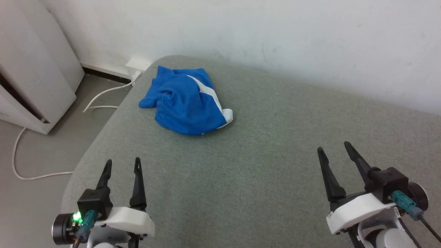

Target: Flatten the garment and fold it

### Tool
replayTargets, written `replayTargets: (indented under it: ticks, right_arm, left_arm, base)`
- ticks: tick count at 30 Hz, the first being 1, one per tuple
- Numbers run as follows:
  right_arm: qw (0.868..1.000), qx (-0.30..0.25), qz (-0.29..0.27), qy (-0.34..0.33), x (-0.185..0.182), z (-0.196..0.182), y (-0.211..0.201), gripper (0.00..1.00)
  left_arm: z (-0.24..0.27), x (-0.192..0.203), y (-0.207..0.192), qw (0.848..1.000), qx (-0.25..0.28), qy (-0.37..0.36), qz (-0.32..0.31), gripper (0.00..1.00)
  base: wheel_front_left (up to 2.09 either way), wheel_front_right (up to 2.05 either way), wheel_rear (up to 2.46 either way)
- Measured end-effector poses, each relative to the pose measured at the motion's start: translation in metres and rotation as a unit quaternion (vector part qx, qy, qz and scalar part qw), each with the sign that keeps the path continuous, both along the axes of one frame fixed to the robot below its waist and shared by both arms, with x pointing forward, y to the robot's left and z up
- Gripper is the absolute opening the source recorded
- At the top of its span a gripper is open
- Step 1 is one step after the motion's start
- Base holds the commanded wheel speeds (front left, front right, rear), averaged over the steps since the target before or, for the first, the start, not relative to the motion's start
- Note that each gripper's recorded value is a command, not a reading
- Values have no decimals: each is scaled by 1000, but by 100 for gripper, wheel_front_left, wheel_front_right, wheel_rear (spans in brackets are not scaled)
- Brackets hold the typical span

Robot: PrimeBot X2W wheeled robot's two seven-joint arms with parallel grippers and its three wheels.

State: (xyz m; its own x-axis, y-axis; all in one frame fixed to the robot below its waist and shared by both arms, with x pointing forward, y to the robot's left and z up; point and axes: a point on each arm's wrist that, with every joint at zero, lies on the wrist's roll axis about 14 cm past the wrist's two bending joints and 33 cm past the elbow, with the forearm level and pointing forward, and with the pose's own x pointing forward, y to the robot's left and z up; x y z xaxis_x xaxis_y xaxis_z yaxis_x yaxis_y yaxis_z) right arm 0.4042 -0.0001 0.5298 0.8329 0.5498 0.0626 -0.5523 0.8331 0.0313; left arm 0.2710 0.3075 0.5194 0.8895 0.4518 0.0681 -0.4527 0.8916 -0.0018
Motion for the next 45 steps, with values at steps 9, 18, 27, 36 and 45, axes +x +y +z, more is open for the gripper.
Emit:
replayTargets:
  ticks: [9, 18, 27, 36, 45]
  right_arm:
    - [1000, 8, 19, 0, 0, 1, 14, 100]
    - [999, 14, 42, 0, -1, 0, 30, 100]
    - [998, 22, 63, -2, -2, 2, 46, 100]
    - [996, 29, 85, 0, -4, 1, 62, 100]
    - [996, 33, 88, 0, -3, 1, 64, 100]
  left_arm:
    - [-1, -13, 10, 1000, -4, -5, 23, 100]
    - [-4, -26, 20, 999, -5, -7, 48, 100]
    - [-4, -40, 28, 997, -6, -11, 69, 100]
    - [-7, -54, 36, 995, -6, -12, 94, 100]
    - [-7, -51, 40, 995, -8, -14, 98, 100]
  base:
    - [0, 0, 0]
    - [0, 0, 0]
    - [0, 0, 0]
    - [0, 0, 0]
    - [0, 0, 0]
